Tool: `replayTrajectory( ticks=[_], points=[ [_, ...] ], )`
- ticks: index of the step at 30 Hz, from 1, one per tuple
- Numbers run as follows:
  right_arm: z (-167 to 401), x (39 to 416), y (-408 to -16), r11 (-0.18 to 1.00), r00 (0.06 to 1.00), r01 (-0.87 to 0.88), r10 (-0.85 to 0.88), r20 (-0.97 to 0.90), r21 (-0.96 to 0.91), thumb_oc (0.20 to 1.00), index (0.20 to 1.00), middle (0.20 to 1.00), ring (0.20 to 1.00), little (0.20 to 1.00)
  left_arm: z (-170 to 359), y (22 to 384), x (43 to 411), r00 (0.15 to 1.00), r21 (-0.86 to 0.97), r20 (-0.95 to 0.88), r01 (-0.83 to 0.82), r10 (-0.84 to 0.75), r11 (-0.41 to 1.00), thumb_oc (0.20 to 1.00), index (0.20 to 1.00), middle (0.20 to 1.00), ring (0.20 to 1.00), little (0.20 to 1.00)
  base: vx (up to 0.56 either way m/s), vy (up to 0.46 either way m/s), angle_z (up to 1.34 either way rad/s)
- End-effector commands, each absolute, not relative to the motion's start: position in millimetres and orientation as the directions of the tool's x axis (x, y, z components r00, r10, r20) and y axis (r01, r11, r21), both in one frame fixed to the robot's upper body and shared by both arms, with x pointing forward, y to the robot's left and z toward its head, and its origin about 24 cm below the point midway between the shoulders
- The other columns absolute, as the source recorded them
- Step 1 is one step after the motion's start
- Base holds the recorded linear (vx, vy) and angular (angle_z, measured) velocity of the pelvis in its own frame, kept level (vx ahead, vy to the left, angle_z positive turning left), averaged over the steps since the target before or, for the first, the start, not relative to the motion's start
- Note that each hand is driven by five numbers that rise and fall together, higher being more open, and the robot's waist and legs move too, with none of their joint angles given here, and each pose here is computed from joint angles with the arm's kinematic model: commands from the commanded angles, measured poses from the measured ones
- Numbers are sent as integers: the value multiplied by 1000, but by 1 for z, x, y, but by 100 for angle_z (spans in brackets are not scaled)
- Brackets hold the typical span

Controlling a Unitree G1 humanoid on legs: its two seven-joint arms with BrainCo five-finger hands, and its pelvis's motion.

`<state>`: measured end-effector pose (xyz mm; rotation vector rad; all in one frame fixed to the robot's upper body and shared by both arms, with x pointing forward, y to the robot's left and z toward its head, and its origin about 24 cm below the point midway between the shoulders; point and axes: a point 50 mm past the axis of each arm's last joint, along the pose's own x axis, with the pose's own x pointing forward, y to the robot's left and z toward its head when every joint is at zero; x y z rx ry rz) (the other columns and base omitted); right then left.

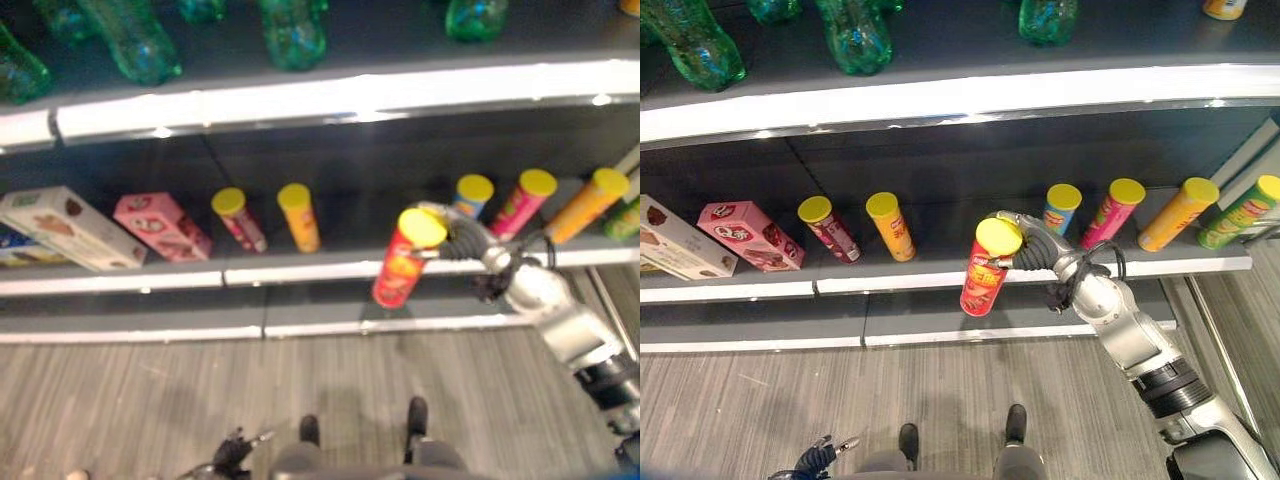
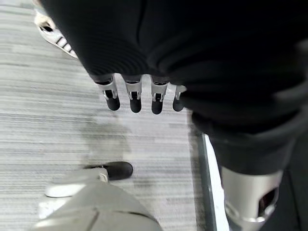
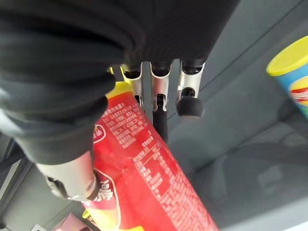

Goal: Put the goods on the table back onto the shelves and tidy them up.

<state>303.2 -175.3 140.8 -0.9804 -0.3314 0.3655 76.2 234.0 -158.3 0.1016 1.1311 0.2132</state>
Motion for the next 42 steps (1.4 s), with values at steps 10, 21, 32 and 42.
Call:
replayTrajectory(
  ticks=[10,21,32,42],
  points=[
    [222,351,-168,436,790,431,241,563,-790,200,200,200,200,200,-146,225,127,551,230,-809,-26,206,973,1000,1000,1000,1000,1000,-68,22,12],
    [257,372,-189,353,735,603,102,670,-715,200,200,200,200,200,-137,223,151,619,245,-762,7,189,969,1000,1000,1000,1000,1000,-88,3,6],
    [244,374,-185,355,762,571,105,639,-740,200,200,200,200,200,-136,219,156,623,242,-761,15,181,970,1000,1000,1000,1000,1000,-3,1,11],
    [233,376,-173,312,790,526,166,591,-791,200,200,200,200,200,-135,219,160,628,239,-756,-1,186,971,1000,1000,1000,1000,1000,7,7,3]
  ],
)
